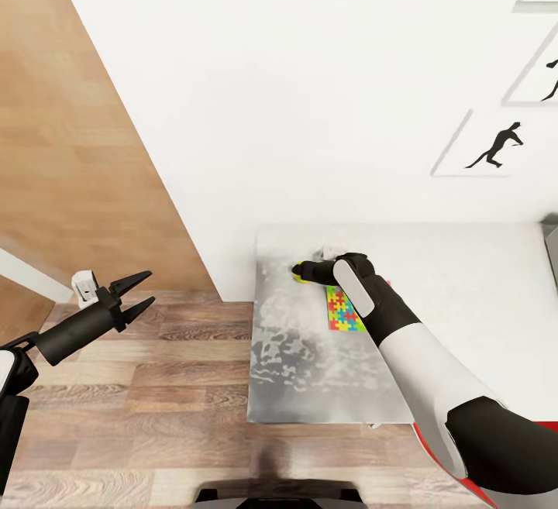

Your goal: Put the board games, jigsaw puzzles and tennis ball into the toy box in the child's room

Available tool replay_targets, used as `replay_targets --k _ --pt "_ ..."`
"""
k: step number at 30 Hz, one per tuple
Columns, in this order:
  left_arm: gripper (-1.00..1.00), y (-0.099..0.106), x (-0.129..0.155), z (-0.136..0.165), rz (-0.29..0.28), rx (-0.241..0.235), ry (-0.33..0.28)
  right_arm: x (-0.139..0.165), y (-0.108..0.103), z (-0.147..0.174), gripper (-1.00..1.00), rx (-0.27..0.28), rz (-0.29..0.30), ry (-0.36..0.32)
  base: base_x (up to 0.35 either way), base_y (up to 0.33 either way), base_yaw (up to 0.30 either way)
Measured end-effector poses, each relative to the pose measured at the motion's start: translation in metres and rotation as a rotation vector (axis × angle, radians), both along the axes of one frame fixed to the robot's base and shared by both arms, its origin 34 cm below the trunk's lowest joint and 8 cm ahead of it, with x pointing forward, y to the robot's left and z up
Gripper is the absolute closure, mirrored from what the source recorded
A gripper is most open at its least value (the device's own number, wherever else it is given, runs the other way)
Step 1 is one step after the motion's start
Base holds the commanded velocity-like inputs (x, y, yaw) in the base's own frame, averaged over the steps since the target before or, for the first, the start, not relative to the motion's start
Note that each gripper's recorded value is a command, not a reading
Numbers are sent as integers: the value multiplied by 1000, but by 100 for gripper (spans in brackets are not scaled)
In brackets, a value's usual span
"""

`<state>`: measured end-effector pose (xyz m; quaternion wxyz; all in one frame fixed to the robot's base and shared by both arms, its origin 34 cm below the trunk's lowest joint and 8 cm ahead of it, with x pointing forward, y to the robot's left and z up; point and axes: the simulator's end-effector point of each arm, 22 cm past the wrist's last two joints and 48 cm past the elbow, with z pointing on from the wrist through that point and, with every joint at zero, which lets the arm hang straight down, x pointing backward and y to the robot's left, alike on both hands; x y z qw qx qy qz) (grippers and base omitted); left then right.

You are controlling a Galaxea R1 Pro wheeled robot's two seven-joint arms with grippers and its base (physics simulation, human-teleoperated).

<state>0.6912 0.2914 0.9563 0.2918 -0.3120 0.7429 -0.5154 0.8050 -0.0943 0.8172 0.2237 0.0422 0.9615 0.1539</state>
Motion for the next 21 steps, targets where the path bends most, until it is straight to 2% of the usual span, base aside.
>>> replay_targets --k 12,17,21 --pt "-100 -5 1 9 -8 -20 -24 2 -3 4 100 0 -4 -13 0 0 0" --pt "-100 -6 1 8 -9 -16 -22 12 2 27 100 20 2 -77 0 0 0" --pt "-100 -6 0 7 -8 -12 -18 7 8 39 100 44 7 -119 0 0 0"
